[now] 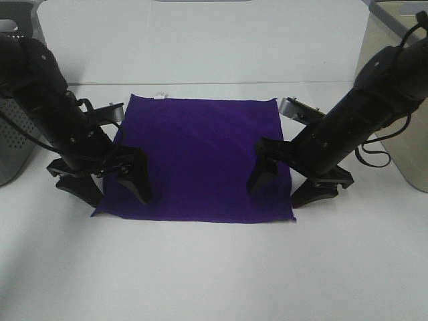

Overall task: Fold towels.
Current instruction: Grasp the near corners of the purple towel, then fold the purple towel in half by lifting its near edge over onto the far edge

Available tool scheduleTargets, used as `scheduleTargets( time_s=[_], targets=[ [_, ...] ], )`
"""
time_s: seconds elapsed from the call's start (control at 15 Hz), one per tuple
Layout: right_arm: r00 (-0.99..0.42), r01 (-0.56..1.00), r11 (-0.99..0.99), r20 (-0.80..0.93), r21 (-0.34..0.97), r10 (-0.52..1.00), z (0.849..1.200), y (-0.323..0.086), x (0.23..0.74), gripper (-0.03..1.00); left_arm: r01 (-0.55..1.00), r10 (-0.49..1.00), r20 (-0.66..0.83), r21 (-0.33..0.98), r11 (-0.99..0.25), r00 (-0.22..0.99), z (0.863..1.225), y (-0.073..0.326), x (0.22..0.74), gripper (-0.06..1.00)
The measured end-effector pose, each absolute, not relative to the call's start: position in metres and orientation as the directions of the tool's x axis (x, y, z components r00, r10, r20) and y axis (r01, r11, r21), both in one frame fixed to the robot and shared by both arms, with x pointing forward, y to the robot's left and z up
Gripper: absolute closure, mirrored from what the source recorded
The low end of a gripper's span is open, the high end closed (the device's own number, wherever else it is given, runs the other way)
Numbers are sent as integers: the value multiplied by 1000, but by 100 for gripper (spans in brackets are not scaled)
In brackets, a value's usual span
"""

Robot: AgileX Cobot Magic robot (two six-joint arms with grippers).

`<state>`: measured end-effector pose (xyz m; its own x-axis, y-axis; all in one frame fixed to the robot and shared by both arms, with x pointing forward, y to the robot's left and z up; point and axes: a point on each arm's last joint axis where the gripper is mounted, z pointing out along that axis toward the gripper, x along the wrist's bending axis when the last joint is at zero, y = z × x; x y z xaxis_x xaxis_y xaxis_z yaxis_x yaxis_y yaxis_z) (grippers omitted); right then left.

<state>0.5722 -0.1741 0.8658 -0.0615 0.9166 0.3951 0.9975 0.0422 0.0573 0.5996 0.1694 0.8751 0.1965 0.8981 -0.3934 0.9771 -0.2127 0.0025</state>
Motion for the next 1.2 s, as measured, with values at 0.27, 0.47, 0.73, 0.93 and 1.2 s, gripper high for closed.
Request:
scheduleTargets(
  time_s=[0.27, 0.47, 0.73, 0.93, 1.2],
  targets=[
    [-88, 996, 77, 331, 47, 940, 863, -167, 573, 60, 987, 908, -400, -33, -155, 129, 867, 158, 597, 50],
    [-97, 995, 93, 322, 28, 942, 860, -168, 572, 94, 984, 905, -398, -32, -177, 150, 861, 158, 597, 94],
    [-129, 990, 139, 321, -7, 938, 870, -169, 564, 94, 963, 884, -416, -60, -261, 214, 861, 159, 591, 94],
    [-166, 986, 156, 347, 55, 923, 911, -169, 555, 94, 956, 887, -405, -89, -279, 222, 869, 165, 572, 94],
    [-218, 973, 175, 352, 150, 910, 953, -172, 542, 94, 957, 876, -391, 55, -285, 284, 923, 169, 557, 94]
  ],
)
